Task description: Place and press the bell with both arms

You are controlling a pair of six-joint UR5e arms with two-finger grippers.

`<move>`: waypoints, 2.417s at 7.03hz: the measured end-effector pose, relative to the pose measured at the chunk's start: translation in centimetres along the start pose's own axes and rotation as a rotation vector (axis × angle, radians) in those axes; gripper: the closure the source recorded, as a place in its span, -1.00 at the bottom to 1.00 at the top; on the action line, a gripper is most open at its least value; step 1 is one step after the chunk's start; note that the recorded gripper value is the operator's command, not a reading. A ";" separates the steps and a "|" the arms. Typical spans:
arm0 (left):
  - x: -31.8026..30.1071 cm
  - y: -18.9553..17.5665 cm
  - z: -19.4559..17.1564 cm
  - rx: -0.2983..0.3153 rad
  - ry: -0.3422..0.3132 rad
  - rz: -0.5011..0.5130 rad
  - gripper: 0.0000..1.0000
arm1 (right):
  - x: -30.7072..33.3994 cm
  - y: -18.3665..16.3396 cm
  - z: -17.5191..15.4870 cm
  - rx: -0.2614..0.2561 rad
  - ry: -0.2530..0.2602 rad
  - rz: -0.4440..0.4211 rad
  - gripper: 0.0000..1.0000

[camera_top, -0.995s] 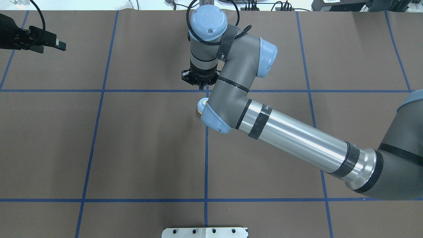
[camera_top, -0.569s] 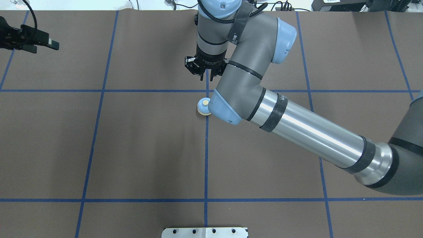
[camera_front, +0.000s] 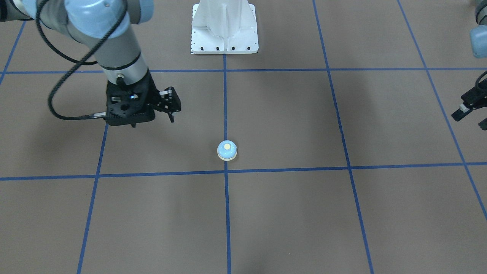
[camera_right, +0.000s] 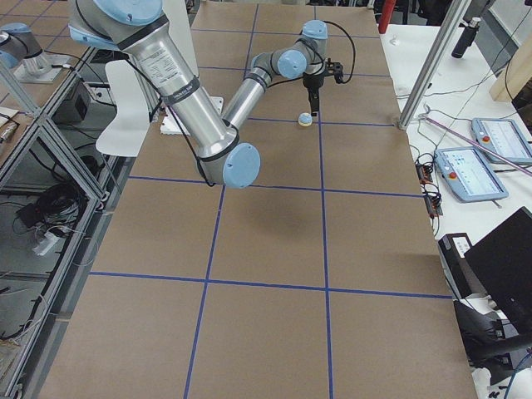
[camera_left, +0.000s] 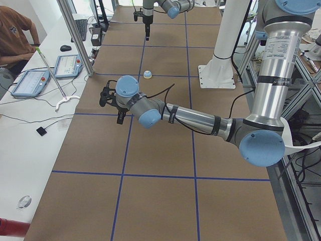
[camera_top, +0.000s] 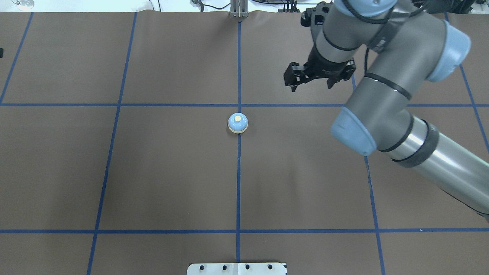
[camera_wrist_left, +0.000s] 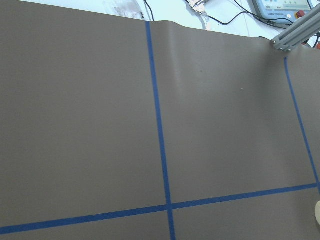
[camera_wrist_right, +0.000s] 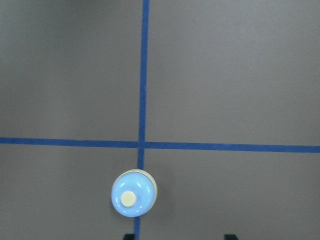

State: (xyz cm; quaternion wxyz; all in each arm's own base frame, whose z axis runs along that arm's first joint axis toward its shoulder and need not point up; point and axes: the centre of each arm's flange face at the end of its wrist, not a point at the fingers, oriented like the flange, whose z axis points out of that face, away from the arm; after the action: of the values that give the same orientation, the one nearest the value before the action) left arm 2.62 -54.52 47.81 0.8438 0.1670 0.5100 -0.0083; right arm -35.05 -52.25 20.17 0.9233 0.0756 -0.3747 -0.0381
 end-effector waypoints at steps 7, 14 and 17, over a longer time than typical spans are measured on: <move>-11.4 5.1 -6.6 -0.237 -0.369 0.151 -1.00 | 20.9 3.7 -0.6 -0.050 0.139 0.059 -0.99; -13.1 8.6 -6.7 -0.271 -0.390 0.085 -1.00 | 53.4 9.1 -1.9 -0.126 0.031 -0.005 -0.99; -14.7 10.5 -6.2 -0.306 -0.395 0.044 -1.00 | 56.3 12.8 0.5 -0.159 0.022 0.035 -0.99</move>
State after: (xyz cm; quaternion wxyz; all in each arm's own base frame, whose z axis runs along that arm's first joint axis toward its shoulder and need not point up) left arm -7.80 -45.09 60.72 0.9425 0.0434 0.3269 0.0550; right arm 5.13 -46.79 61.32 0.9309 -0.0043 -0.3617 -0.0506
